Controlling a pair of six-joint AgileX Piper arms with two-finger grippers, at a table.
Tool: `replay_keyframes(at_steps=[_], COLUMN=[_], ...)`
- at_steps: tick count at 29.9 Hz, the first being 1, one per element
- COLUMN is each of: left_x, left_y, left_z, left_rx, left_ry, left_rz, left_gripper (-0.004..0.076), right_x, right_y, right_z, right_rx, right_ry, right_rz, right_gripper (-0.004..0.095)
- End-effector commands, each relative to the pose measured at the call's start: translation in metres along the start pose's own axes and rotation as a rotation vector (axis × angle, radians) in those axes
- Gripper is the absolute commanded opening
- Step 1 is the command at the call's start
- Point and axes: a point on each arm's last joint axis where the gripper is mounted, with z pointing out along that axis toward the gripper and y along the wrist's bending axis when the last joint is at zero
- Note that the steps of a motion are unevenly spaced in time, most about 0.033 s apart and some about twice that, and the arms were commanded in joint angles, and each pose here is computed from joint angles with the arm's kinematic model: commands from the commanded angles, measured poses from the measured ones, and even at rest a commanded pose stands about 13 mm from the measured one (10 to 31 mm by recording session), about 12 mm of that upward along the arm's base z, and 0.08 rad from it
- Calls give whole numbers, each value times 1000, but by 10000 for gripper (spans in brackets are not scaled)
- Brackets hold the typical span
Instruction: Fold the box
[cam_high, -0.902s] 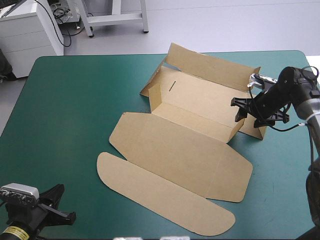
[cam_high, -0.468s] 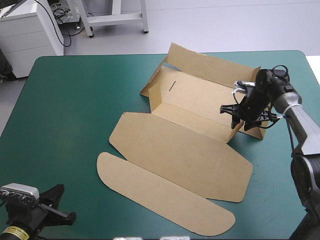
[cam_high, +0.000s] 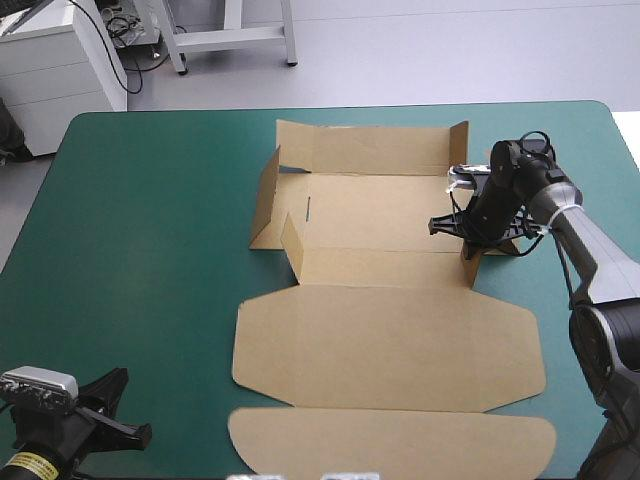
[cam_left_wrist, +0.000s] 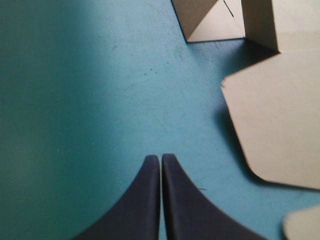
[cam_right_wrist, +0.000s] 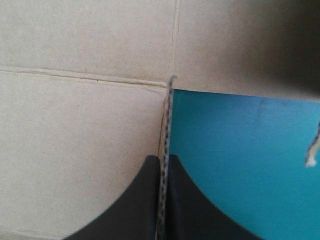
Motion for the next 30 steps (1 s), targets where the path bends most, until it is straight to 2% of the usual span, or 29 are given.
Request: replay_keyframes(at_steps=[1,6,9,14,19,25,30], left_x=[-13,-13,-13,-13,-13,-13,-13], left_y=[-2,-2,-2,-2,-2,-2,-2], left_z=[-4,-4,-4,-4,-4,-4,-4], left_rx=[11,11,11,11,11,11,11], left_ry=[-82,-82,-82,-82,-82,-82,-82], left_rz=[1,1,1,1,1,1,1], left_gripper=[-8,-8,-8,-8,-8,-8,-8], right_x=[-1,-18,-31,-58,-74,-78,-71], right_y=[-2,-1,3,13,48,96,133], right_z=[-30,-59,-74,-79,-70,-36,-19], right_rx=[63,118,113,121,130,97,2], right_ry=[-64,-211,-275,-309,-335,-291,-289], right_rz=[-184,-395,-475,-594,-814,-1053,-1226], right_gripper=[-9,-9,-9,-21,-20,-20,-21])
